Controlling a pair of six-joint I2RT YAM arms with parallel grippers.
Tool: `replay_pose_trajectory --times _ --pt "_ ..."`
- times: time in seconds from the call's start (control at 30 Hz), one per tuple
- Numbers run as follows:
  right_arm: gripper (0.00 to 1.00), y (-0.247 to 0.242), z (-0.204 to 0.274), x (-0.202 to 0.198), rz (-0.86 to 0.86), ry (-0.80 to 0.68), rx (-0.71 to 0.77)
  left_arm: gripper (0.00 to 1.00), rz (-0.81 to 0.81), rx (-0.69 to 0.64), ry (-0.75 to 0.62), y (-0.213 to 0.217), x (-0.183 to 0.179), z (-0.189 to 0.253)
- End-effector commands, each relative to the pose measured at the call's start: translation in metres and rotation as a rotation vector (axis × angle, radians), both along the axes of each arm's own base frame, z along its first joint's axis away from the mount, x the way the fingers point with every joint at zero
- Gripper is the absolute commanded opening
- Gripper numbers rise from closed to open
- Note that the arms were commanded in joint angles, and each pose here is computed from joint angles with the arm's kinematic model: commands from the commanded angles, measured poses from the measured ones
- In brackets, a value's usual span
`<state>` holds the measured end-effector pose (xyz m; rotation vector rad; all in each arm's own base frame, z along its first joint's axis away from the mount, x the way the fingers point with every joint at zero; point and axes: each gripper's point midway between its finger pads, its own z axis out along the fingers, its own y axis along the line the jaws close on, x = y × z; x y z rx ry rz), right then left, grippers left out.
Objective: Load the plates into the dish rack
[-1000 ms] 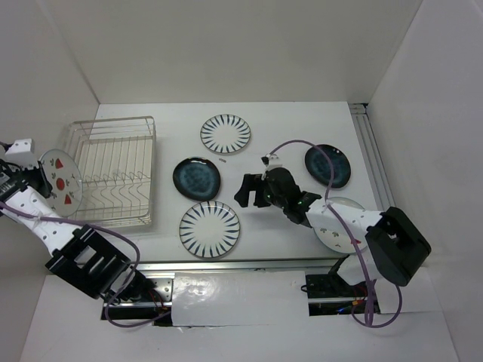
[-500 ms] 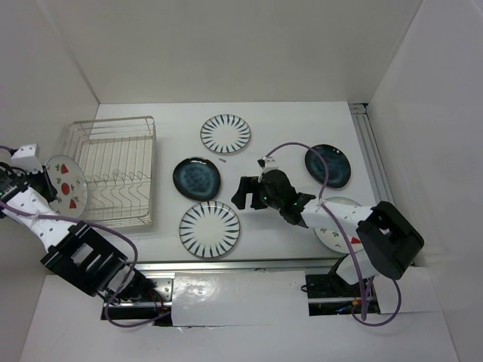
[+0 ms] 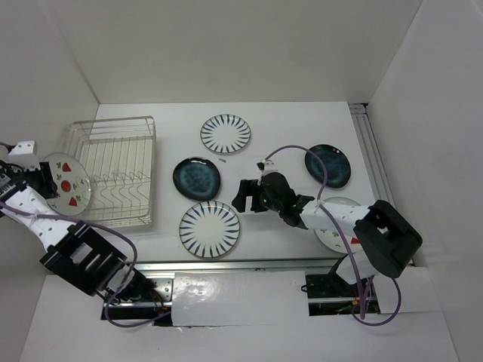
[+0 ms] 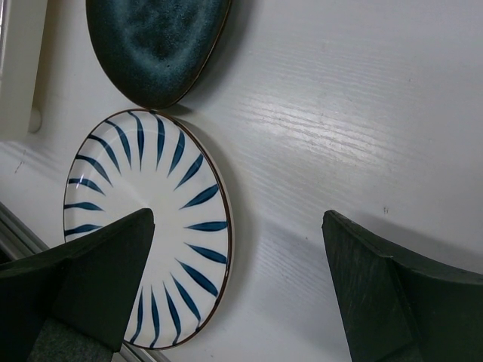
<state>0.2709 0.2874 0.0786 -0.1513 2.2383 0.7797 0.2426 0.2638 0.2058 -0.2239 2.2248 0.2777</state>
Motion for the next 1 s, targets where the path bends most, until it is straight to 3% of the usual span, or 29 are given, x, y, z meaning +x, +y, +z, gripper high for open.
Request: replay_pose_trajectory --times 0.0,0.2,0.5,0.63,0.77,0.97 --pt "0.99 0.008 0.008 0.004 0.002 -0.037 0.032 0.57 -0.008 0.087 -0.055 0.014 0.011 0.034" --pt "0.99 0.008 0.008 0.003 0.014 -0.032 0.022 0.65 -0.009 0.124 -0.076 0.014 0.011 0.063" --pt "0.99 0.001 0.003 -0.002 0.007 -0.021 0.006 0.93 -0.134 0.241 -0.224 -0.051 -0.006 0.164" --pt "0.99 -0.007 0.0 -0.004 -0.017 -0.031 -0.004 0.99 -0.283 0.212 -0.288 -0.117 -0.02 0.198" --pt "0.95 -0.002 0.002 -0.011 0.018 -0.023 0.034 0.99 -0.494 0.063 -0.34 -0.204 -0.039 0.201" --pt "0.93 0.013 -0.014 -0.029 0.081 0.008 0.034 0.99 -0.549 -0.106 -0.386 -0.243 -0.047 0.193"
